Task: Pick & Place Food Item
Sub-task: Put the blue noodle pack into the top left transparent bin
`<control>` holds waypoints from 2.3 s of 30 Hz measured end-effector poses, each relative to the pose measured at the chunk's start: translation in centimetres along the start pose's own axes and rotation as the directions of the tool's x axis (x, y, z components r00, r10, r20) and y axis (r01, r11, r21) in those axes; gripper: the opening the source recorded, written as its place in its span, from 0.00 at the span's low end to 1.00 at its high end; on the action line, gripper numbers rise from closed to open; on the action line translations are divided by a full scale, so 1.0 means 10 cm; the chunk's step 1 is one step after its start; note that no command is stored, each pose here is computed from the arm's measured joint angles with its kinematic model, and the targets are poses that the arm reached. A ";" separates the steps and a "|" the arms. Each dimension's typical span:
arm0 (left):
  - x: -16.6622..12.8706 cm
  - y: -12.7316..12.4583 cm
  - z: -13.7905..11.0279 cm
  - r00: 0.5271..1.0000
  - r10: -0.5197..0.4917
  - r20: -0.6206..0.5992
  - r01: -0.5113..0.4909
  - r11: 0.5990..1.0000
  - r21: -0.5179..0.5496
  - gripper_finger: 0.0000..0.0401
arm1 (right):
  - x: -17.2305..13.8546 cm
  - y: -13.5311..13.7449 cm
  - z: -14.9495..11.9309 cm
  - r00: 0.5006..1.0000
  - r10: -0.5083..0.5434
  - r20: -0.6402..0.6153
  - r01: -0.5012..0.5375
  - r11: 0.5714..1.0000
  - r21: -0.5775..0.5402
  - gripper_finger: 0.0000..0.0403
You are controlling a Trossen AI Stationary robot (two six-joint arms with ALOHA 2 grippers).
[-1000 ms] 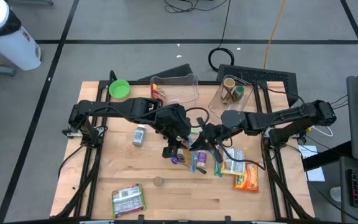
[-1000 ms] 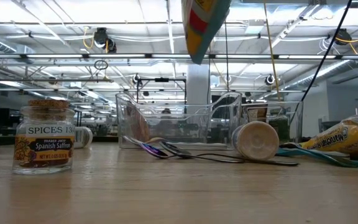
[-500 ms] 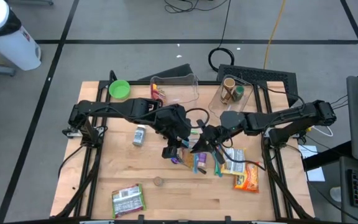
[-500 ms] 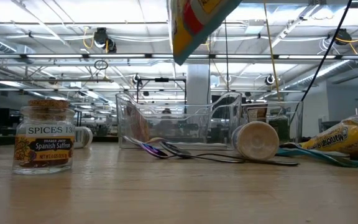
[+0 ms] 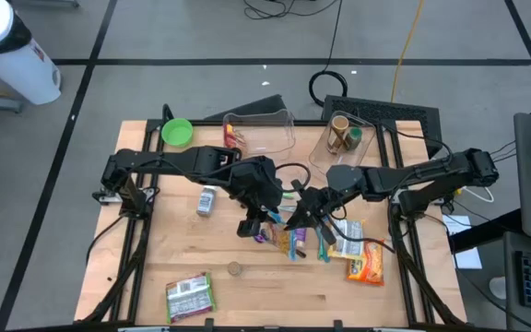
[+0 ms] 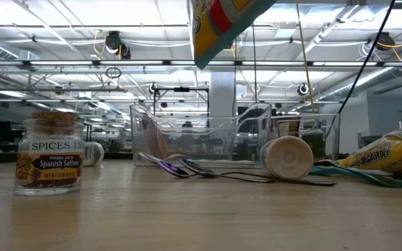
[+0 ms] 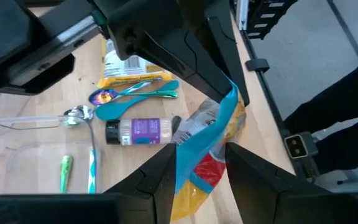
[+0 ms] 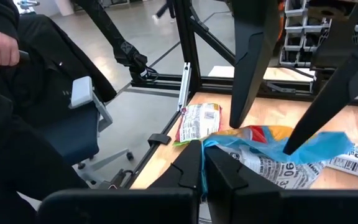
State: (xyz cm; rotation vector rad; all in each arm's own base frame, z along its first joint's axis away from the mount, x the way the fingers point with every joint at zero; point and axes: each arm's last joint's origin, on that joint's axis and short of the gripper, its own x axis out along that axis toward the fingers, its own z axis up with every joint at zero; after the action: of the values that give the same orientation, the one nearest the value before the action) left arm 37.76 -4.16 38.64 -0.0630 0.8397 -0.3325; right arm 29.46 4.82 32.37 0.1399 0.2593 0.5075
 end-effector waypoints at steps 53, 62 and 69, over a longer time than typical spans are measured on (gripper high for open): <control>-0.02 0.04 0.01 0.991 -0.130 0.015 0.130 0.961 -0.244 0.00 | -0.03 -0.06 0.04 0.999 0.006 0.036 -0.008 0.999 0.043 0.20; -0.03 0.05 0.01 0.990 -0.141 0.017 0.139 0.945 -0.296 0.00 | -0.19 -0.21 0.09 0.997 -0.066 0.040 0.062 0.993 0.096 0.40; -0.05 0.17 0.00 0.996 -0.085 0.021 0.087 0.927 -0.364 0.00 | -0.38 -0.29 0.14 0.991 -0.122 0.049 0.116 0.988 0.104 0.45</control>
State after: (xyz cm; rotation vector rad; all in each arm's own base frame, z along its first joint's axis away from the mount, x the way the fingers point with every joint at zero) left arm 37.90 -2.43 38.75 -0.4492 0.8877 -0.2548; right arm 27.96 0.34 34.00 0.2348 0.2377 0.3711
